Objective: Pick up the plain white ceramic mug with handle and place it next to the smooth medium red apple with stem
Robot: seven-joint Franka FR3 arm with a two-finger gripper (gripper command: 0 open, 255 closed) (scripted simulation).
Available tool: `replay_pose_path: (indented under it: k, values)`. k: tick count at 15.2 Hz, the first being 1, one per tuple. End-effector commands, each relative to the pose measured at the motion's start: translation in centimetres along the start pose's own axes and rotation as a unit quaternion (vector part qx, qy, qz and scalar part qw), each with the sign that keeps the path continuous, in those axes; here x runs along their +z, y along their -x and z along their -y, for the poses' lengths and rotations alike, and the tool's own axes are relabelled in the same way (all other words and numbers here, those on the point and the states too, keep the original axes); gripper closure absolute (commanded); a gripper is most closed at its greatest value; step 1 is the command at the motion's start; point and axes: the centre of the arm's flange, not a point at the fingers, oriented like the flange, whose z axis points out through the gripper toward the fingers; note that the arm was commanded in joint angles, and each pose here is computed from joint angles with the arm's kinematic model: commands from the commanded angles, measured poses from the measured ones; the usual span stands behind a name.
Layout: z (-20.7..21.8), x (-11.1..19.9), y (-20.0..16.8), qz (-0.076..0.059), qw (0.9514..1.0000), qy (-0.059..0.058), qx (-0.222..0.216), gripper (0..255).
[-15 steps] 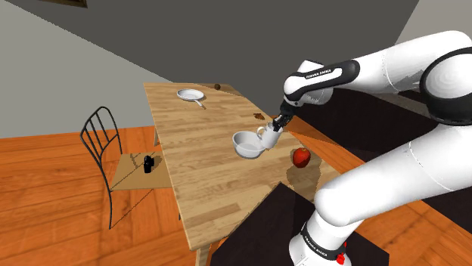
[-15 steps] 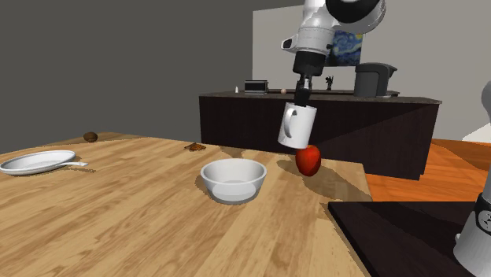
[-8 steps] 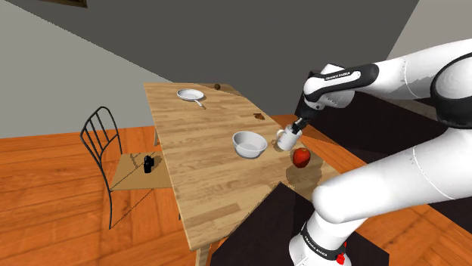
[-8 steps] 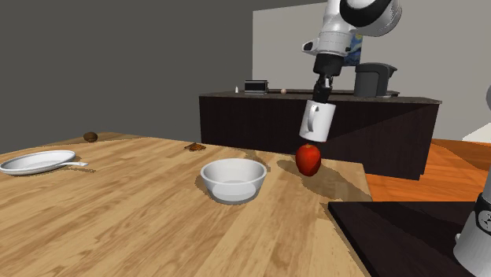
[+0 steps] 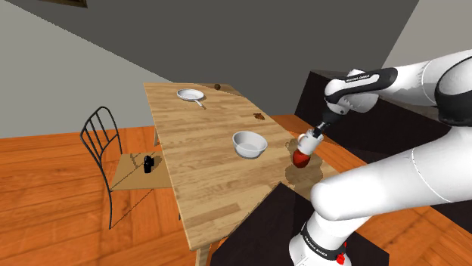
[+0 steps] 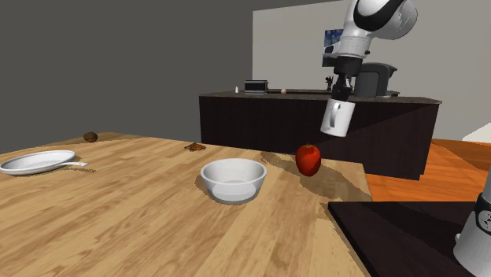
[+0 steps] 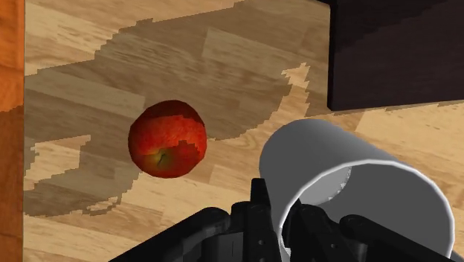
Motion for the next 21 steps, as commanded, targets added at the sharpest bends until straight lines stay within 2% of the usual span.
replay_pose_path:
  k: [1,13,21]
  values:
    - [-1.9,-0.3,2.0,0.000,1.0000,0.000,-0.001,255]
    - [-13.8,-2.6,13.6,0.000,1.0000,0.000,-0.001,255]
    - [-13.9,1.5,14.4,0.000,1.0000,0.000,-0.001,255]
